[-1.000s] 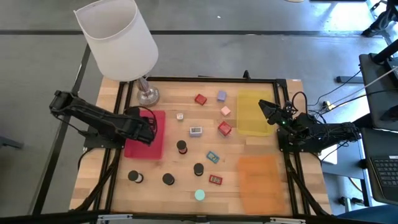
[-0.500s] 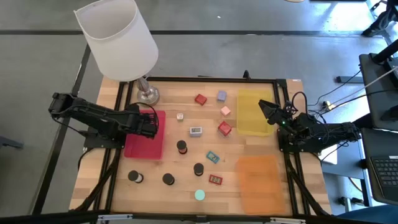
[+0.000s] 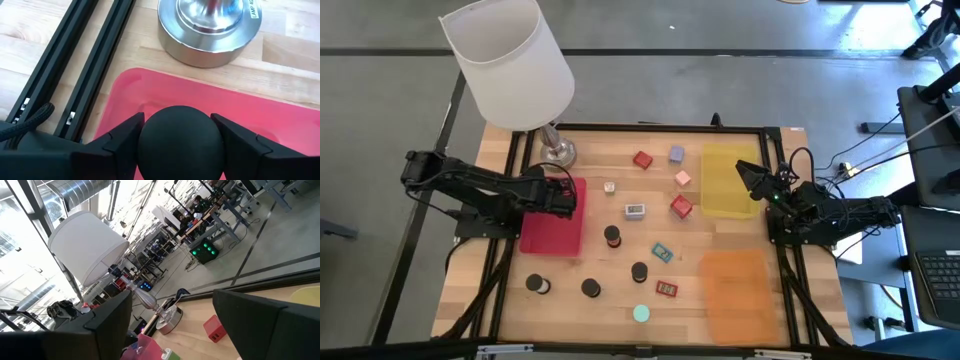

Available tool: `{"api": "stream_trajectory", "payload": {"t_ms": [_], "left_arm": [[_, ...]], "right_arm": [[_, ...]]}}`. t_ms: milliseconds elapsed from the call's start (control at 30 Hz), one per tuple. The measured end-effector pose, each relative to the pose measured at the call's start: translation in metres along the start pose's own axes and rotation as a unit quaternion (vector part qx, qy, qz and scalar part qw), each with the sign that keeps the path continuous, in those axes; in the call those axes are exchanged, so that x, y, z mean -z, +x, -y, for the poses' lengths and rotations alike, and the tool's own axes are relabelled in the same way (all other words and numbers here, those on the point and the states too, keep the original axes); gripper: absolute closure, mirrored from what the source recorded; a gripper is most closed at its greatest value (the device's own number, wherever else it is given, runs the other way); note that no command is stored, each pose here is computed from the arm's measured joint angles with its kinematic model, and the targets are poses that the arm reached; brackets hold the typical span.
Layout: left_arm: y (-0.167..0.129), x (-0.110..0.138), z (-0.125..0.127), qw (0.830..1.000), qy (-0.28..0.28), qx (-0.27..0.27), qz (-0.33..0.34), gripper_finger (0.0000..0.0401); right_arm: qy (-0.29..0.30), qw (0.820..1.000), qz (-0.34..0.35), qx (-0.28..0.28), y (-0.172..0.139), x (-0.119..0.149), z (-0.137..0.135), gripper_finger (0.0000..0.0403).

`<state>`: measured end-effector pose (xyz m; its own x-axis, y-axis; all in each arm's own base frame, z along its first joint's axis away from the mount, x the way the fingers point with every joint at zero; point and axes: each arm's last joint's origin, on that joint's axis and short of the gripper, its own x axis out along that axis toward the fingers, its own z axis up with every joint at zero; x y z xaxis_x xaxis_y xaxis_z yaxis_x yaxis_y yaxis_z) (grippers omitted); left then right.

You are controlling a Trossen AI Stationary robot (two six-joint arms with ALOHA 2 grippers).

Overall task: Pick & Place Office items
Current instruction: Put the top blue hourglass timer into the red bin, then put the red hourglass timer into the red bin

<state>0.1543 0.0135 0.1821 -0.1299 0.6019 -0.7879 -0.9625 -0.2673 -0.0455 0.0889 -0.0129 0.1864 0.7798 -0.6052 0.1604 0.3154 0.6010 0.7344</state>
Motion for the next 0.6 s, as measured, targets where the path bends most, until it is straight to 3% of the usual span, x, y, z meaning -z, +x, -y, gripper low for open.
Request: {"api": "stream_trajectory", "payload": {"t_ms": [367,600], "left_arm": [[-0.002,-0.002,0.000,1.000,0.016,-0.004,0.000,0.0140],[-0.035,-0.025,0.010,0.999,0.047,0.016,0.013,0.0102]], "right_arm": [[0.000,1.000,0.000,0.000,0.000,0.000,0.000,0.0121],[0.000,1.000,0.000,0.000,0.000,0.000,0.000,0.0121]]}}
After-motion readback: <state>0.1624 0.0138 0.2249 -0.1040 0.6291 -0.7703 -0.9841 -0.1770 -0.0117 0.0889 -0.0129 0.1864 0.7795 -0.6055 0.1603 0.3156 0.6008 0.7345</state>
